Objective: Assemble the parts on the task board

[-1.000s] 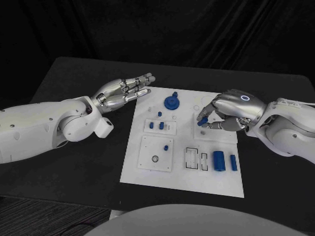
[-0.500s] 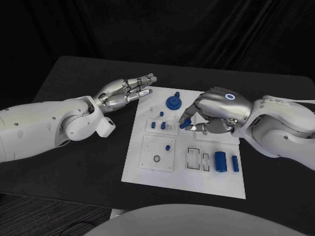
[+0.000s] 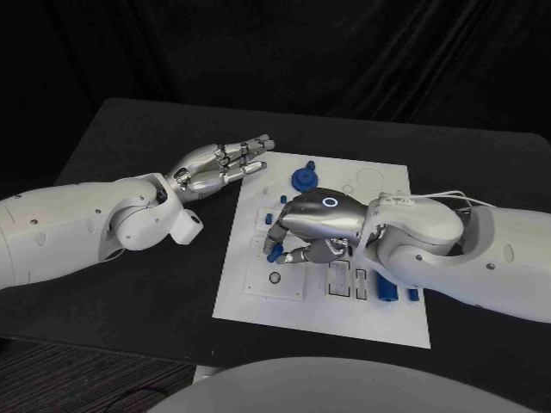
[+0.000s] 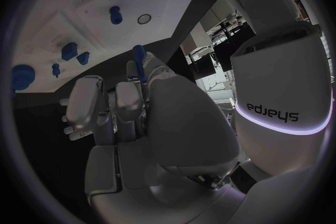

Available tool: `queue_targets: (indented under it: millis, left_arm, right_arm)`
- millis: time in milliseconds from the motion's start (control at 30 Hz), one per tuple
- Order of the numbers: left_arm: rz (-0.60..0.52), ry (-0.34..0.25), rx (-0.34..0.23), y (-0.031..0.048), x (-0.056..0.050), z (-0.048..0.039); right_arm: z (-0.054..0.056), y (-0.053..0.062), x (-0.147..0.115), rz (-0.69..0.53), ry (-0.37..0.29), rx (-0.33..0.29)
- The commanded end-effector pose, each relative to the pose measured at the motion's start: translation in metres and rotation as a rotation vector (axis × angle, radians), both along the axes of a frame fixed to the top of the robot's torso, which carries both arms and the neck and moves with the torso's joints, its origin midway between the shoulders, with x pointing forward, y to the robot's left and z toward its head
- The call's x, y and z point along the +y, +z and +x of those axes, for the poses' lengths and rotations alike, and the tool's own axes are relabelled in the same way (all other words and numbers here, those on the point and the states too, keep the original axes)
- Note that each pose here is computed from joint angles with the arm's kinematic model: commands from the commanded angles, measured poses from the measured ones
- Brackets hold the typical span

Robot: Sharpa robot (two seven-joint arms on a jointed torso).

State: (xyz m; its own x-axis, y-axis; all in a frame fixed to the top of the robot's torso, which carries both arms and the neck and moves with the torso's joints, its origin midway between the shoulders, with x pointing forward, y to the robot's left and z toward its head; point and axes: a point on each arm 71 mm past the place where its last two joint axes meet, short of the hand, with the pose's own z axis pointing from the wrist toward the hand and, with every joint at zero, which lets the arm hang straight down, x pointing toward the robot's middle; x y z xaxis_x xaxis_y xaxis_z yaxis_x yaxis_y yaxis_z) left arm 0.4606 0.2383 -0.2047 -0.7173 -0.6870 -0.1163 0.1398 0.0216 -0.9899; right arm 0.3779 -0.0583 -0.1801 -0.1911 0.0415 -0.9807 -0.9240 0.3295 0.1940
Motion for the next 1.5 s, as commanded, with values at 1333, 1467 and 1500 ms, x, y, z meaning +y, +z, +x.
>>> queue_targets:
  millis: [1333, 1467, 1500]
  left_arm:
    - [-0.023, -0.005, -0.018, 0.0011, -0.003, -0.0008]
    - [-0.022, -0.006, -0.016, 0.0009, -0.003, -0.0004]
    - [-0.022, -0.007, -0.016, 0.0009, -0.003, -0.0004]
  right_arm:
    - [-0.005, -0.027, 0.013, -0.143, 0.036, -0.006]
    - [-0.005, -0.028, 0.013, -0.151, 0.035, -0.002]
    - [-0.005, -0.028, 0.013, -0.153, 0.035, -0.001]
